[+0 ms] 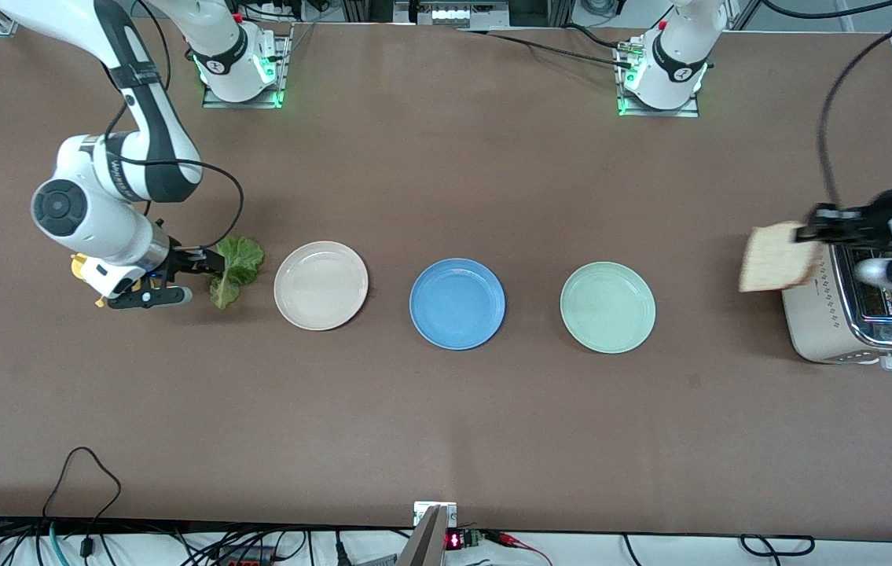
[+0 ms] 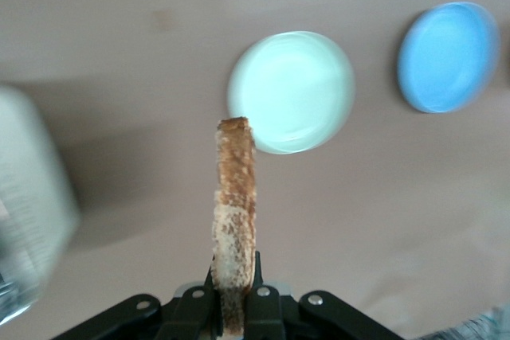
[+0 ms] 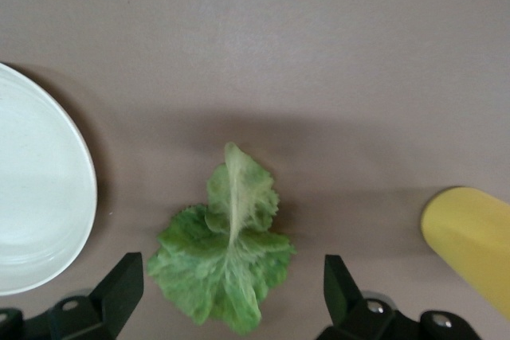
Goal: Make sandwich in blue plate with both arms
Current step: 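Lower the bread slice onto the blue plate and open the left gripper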
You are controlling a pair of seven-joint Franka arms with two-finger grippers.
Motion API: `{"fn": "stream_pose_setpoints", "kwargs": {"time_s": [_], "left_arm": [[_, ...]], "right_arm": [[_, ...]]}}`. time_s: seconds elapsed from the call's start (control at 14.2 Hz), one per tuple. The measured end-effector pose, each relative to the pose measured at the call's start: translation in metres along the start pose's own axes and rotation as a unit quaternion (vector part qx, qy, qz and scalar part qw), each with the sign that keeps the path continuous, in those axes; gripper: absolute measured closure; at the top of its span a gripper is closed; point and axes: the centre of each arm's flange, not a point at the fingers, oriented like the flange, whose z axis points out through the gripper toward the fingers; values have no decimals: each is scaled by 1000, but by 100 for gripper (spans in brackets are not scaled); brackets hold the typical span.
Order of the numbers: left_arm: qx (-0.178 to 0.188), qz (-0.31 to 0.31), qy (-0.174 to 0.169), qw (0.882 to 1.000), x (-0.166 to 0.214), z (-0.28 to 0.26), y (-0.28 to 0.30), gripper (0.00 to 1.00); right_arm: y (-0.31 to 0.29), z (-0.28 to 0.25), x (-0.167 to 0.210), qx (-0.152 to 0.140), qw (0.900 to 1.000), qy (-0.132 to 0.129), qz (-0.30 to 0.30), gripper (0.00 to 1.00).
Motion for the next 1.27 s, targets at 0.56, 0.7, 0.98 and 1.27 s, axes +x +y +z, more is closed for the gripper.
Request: {"fn": "stream_pose_setpoints", "kwargs": {"time_s": [0.56, 0.7, 0.98, 1.27], "left_arm": [[-119, -44, 68, 990, 78, 200, 172, 89], [-137, -59, 89, 985, 76, 225, 195, 89], [-140, -59, 100, 983, 75, 266, 218, 89], [-146, -59, 113, 981, 83, 307, 234, 89]], "right_arm": [[-1, 63, 4, -6, 1000, 22, -2, 0], [-1, 74, 4, -6, 1000, 22, -2, 0], [0, 81, 4, -7, 1000, 22, -2, 0], [0, 87, 4, -7, 1000, 19, -2, 2]]}}
